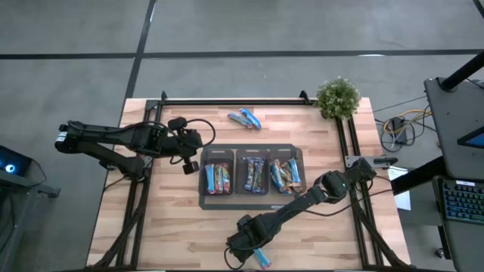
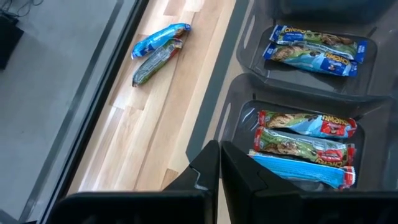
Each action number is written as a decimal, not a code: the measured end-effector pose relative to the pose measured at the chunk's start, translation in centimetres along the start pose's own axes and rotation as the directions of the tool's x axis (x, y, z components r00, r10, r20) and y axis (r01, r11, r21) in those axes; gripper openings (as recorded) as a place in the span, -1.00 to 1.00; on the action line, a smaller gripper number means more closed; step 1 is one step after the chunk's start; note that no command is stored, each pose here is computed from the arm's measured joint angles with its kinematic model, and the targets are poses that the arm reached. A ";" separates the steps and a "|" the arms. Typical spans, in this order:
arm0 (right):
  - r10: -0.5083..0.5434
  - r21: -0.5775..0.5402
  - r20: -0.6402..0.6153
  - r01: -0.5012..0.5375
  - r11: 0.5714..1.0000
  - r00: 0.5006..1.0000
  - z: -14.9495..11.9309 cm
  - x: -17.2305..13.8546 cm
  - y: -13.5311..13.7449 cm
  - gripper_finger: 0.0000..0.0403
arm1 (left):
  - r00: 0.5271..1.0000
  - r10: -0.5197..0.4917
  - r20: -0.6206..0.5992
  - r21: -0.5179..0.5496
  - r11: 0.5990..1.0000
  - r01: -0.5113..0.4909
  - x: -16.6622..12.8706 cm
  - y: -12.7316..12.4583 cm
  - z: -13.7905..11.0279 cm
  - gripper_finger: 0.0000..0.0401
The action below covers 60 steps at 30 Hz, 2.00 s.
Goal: Pick and place Granola Bars by type
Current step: Put the red granola bar into the left black bin
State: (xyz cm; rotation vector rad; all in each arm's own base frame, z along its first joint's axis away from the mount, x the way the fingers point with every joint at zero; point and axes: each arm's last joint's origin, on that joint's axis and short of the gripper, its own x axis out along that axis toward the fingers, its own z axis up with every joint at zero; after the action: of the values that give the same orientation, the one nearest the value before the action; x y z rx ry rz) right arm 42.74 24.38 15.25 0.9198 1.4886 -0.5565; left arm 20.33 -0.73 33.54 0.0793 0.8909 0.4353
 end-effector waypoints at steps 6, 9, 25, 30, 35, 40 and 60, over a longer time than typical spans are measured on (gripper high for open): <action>0.000 0.007 0.000 0.000 1.000 1.000 0.1 0.0 0.0 0.26 | 1.000 0.004 0.001 0.000 1.000 -0.004 0.0 0.0 0.0 -1.00; 0.000 0.020 0.001 0.000 1.000 1.000 0.2 0.0 0.0 0.25 | 1.000 0.004 0.001 0.000 1.000 -0.004 0.0 0.0 0.0 -1.00; -0.041 0.038 -0.048 0.043 0.998 0.998 0.0 0.0 -0.5 0.06 | 1.000 0.004 0.001 0.000 1.000 -0.004 0.0 0.0 0.0 -1.00; -0.041 0.039 -0.050 0.043 0.998 0.998 0.0 0.0 -0.5 0.04 | 1.000 0.004 0.001 0.000 1.000 -0.004 0.0 0.0 0.0 -1.00; -0.068 0.072 -0.055 0.072 0.995 0.996 -0.1 0.0 -0.7 0.04 | 1.000 0.004 0.001 0.005 1.000 -0.004 0.0 0.0 0.0 -1.00; -0.081 0.099 -0.077 0.088 0.991 0.994 -0.1 0.1 -0.9 0.04 | 1.000 0.004 0.001 0.006 1.000 -0.004 0.0 0.0 0.0 -1.00; -0.104 0.221 -0.094 0.122 0.968 0.990 -0.2 0.7 -1.3 -0.07 | 1.000 0.004 0.001 0.026 1.000 -0.004 0.0 0.0 0.0 -1.00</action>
State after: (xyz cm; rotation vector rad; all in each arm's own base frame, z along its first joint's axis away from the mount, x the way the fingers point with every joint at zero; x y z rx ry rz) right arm 41.59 23.94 14.37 1.0486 1.5811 -0.7927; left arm 20.33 -0.72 33.54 0.1047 0.8956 0.4275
